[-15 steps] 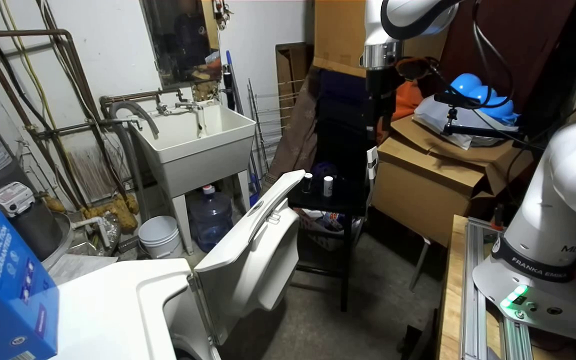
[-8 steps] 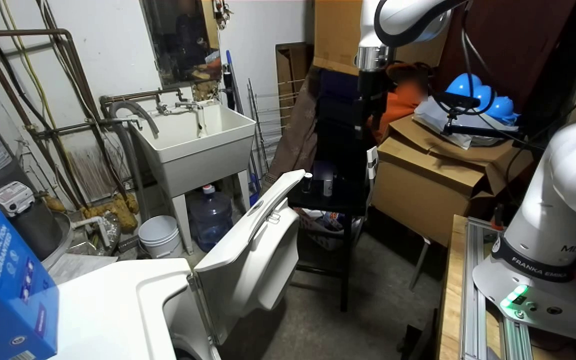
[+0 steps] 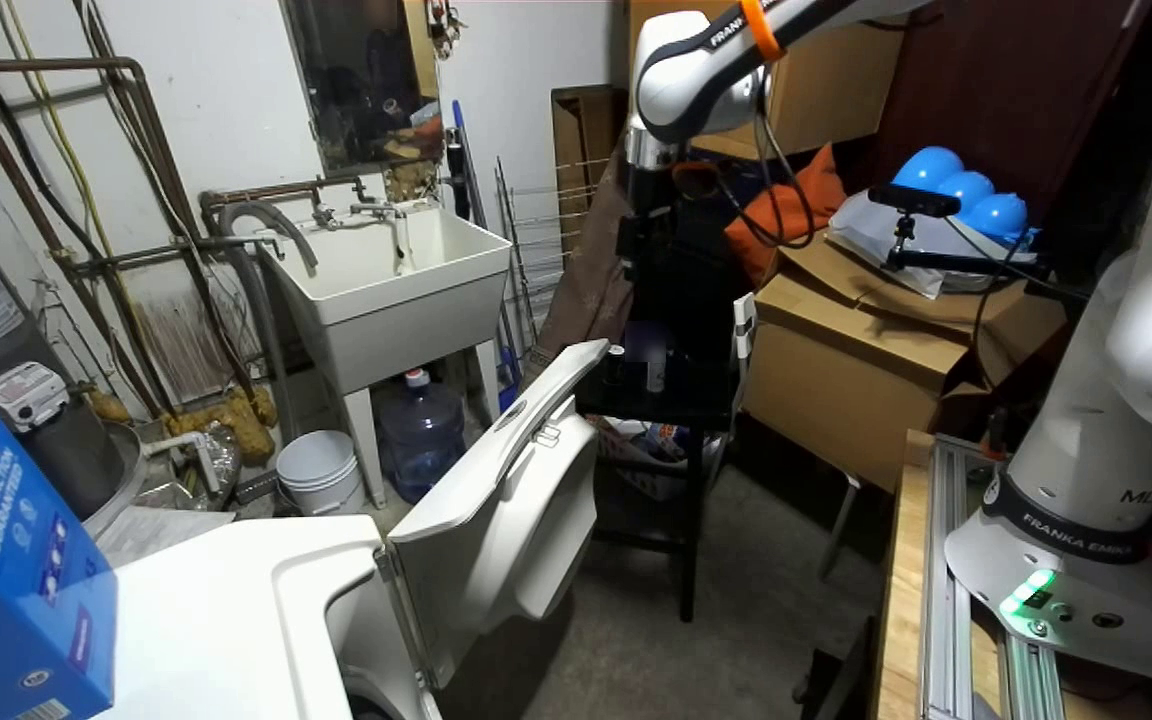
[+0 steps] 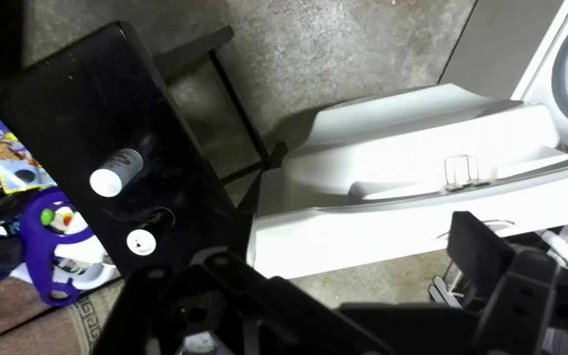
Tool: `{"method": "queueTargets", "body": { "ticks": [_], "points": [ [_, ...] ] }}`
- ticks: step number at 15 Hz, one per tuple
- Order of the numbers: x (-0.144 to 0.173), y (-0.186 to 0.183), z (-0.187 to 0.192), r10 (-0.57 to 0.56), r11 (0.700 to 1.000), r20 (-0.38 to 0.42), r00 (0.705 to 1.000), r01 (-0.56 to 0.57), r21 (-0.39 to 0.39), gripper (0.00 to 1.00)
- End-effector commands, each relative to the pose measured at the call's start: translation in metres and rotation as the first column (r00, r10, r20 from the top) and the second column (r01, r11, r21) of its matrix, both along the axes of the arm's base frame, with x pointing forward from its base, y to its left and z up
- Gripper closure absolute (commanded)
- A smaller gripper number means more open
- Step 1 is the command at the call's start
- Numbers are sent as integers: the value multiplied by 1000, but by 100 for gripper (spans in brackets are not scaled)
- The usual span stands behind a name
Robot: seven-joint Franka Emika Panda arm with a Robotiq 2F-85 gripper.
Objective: Close the door of the washing machine
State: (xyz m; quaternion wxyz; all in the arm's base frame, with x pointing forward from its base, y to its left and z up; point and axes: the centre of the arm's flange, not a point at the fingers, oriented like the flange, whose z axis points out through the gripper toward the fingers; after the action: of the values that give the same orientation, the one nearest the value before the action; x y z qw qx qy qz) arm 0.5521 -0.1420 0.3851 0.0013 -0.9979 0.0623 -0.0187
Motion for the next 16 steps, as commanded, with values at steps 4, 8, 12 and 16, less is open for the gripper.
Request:
{"method": "queueTargets", "body": {
  "ticks": [4,8,12,16],
  "points": [
    [134,-7,-40,45,992,-47,998,-39,117,0],
    [103,-3,-51,38,995,-55,998,-33,97,0],
    [96,-18,-44,-42,998,-55,998,45,48,0],
    [123,-20,-87,-124,992,49,991,124,-2,0]
  ]
}}
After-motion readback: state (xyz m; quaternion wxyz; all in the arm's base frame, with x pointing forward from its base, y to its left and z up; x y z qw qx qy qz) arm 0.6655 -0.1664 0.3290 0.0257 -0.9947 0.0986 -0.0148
